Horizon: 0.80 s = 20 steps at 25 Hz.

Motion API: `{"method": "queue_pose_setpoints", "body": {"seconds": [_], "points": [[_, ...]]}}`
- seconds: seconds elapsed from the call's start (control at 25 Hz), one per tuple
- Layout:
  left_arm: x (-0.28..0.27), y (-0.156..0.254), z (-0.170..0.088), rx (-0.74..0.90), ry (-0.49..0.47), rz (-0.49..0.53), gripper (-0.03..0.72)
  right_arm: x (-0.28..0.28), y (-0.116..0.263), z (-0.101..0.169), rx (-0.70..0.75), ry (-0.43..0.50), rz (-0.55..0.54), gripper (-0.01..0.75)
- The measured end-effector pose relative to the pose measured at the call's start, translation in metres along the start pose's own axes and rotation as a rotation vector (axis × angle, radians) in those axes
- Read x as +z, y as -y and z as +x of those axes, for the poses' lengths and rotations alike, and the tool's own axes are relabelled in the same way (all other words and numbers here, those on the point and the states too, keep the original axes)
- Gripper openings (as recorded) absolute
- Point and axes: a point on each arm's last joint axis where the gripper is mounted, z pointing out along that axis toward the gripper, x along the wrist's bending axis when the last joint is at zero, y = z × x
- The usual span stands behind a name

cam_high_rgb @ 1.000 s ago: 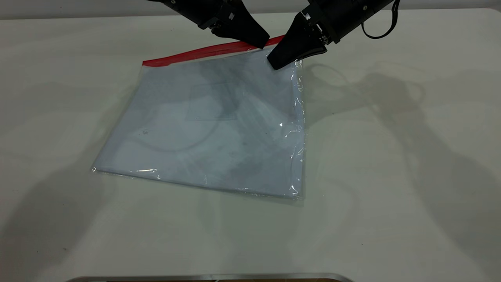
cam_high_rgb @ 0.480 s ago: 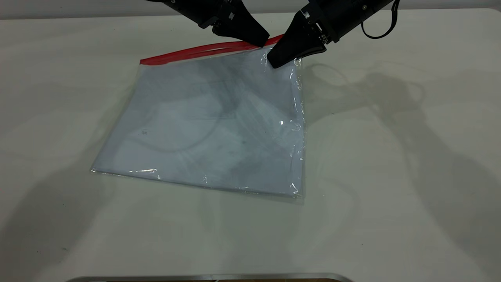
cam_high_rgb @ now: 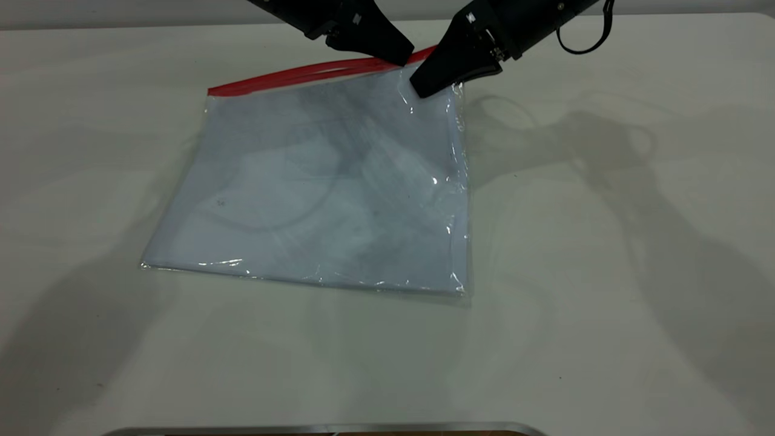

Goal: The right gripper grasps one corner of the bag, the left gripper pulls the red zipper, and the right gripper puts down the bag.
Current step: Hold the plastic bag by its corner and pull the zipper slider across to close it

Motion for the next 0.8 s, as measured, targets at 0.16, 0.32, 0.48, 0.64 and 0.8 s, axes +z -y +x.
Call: {"method": "queue_pose_setpoints", "body": {"seconds": [0.16, 0.32, 0.48, 0.64, 0.8], "points": [[-0.007, 0.000, 0.004, -0.020, -0.001, -0.025, 0.057, -0.003, -0.008, 0.001, -0.028, 0.010, -0.010, 0.034], [-0.010, 0.001, 0.006, -0.028, 0.002, -0.031, 0.057, -0.003, -0.009, 0.001, -0.031, 0.011, -0.013, 0.034], [-0.015, 0.003, 0.010, -0.036, 0.006, -0.036, 0.057, -0.004, -0.010, 0.002, -0.031, 0.010, -0.019, 0.034], [-0.023, 0.006, 0.016, -0.049, -0.001, -0.043, 0.057, -0.007, -0.013, 0.002, -0.029, 0.011, -0.034, 0.034], [-0.028, 0.010, 0.020, -0.042, -0.016, -0.025, 0.057, -0.012, -0.013, 0.000, -0.020, 0.010, -0.048, 0.034]]}}
